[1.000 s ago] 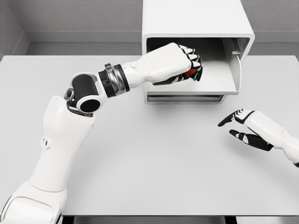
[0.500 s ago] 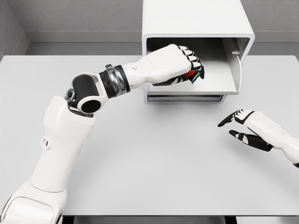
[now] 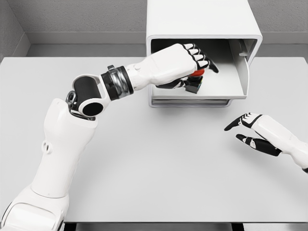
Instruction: Slide open multi-storey tabletop storage cabinets and put open load switch and slide close multi-storey tabletop storage cabinets
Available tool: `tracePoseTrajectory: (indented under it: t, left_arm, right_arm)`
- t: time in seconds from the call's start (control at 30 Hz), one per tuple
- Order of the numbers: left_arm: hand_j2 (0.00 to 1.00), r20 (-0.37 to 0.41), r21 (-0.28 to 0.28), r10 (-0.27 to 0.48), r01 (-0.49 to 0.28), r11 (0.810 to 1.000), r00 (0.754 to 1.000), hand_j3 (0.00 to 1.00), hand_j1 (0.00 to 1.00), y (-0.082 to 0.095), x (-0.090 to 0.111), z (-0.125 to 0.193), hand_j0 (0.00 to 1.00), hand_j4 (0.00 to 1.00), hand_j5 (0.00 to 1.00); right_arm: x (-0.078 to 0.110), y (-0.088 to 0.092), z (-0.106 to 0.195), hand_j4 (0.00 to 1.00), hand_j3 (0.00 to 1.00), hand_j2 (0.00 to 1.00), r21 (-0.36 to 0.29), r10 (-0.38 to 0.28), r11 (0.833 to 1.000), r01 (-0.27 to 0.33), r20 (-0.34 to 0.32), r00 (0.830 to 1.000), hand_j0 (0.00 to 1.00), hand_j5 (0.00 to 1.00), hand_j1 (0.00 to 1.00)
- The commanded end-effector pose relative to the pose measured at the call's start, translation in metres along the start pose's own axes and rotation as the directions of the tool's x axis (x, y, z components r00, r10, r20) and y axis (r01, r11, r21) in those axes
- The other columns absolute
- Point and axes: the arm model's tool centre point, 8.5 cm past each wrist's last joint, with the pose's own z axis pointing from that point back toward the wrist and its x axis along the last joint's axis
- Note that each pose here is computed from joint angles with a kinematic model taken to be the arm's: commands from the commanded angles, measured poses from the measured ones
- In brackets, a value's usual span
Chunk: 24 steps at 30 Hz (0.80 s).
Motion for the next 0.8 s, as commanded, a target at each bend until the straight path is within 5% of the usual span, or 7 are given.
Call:
tracePoseTrajectory:
  t: [0.0,0.2,0.37,0.43,0.57,0.73,0.77]
  left_arm:
    - [0.90,0.001,0.012,-0.001,0.001,1.000,1.000,0.90,0.90,0.004,0.001,0.001,0.90,0.90,0.90]
    - [1.00,0.016,0.103,-0.064,0.062,0.993,0.998,1.00,1.00,0.033,0.017,0.013,1.00,1.00,1.00]
    - [1.00,0.134,0.284,0.027,-0.065,0.957,0.991,1.00,1.00,0.060,0.034,0.037,1.00,1.00,1.00]
    - [1.00,0.117,0.280,0.096,-0.125,0.952,0.988,1.00,1.00,0.048,0.018,0.071,1.00,1.00,1.00]
    - [1.00,-0.060,0.319,0.240,-0.209,0.924,0.969,1.00,1.00,0.016,-0.018,0.170,1.00,1.00,1.00]
    - [1.00,-0.228,0.397,0.371,-0.262,0.880,0.900,1.00,1.00,-0.009,-0.031,0.274,1.00,1.00,1.00]
    - [1.00,-0.278,0.396,0.421,-0.296,0.869,0.864,1.00,1.00,-0.029,-0.033,0.292,1.00,1.00,1.00]
  right_arm:
    - [0.000,-0.001,0.000,0.58,0.58,0.58,-0.005,-0.007,1.000,0.007,0.001,1.000,0.58,0.58,0.58]
    - [0.000,-0.001,0.000,0.58,0.58,0.58,-0.005,-0.007,1.000,0.007,0.001,1.000,0.58,0.58,0.58]
    - [0.001,-0.001,-0.001,0.58,0.58,0.58,-0.005,-0.006,1.000,0.006,0.004,1.000,0.58,0.58,0.58]
    - [0.001,0.000,0.000,0.58,0.58,0.58,-0.003,-0.008,1.000,0.008,0.004,1.000,0.58,0.58,0.58]
    - [0.007,-0.001,-0.004,0.58,0.58,0.58,-0.004,-0.001,1.000,0.001,0.025,1.000,0.58,0.58,0.58]
    - [0.009,-0.005,-0.006,0.58,0.58,0.58,-0.007,0.007,1.000,-0.007,0.036,0.999,0.58,0.58,0.58]
    - [0.009,-0.005,-0.007,0.58,0.58,0.58,-0.008,0.006,1.000,-0.006,0.038,0.999,0.58,0.58,0.58]
